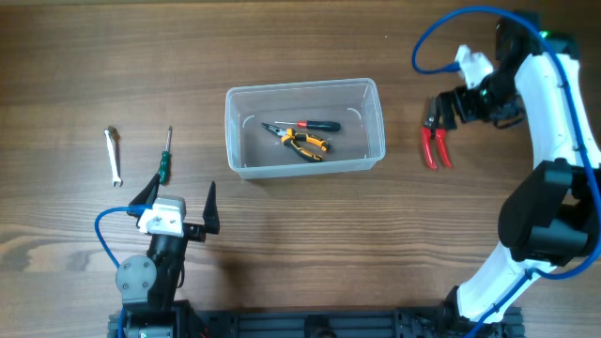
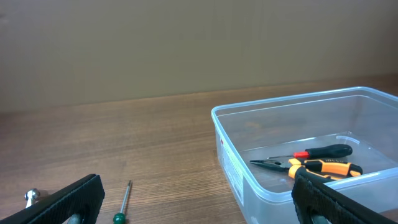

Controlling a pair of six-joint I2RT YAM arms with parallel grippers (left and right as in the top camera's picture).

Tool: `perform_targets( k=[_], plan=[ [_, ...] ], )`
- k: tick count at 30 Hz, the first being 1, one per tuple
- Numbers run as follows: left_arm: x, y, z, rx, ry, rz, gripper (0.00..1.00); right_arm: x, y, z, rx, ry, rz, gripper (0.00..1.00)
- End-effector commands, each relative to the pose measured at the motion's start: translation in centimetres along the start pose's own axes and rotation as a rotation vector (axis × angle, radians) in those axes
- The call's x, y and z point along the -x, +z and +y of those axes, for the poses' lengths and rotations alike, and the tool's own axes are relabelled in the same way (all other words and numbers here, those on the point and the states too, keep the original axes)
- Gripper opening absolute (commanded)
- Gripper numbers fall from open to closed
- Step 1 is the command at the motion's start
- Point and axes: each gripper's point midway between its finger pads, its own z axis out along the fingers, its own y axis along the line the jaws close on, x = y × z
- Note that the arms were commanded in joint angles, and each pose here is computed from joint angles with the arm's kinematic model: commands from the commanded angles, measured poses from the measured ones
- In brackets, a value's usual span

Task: Pack container
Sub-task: 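Move the right gripper over the red-handled pliers, then lower the right gripper toward the red pliers handles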

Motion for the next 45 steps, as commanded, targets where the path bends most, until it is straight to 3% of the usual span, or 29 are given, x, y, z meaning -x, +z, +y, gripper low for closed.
perform_targets(
  k=[1,12,25,31,45],
  plan=[
    [-0.2,0.0,-0.1,-0.002,0.012,0.001,1.0,-0.6,1.1,0.2,0.008,0.037,0.015,1.0],
    [-0.2,0.0,-0.1,-0.001,0.013,0.0,1.0,1.7,2.2,-2.1,-0.093,0.009,-0.063,1.0],
    [-0.2,0.0,-0.1,-0.002,0.013,0.0,1.0,-0.1,4.7,-2.8,-0.069,-0.04,0.048,1.0],
    [-0.2,0.0,-0.1,-0.001,0.012,0.001,1.0,-2.0,6.0,-4.3,-0.028,0.021,0.111,1.0],
    [-0.2,0.0,-0.1,-0.001,0.012,0.001,1.0,-2.3,8.9,-4.2,0.021,0.036,0.158,1.0]
  ],
)
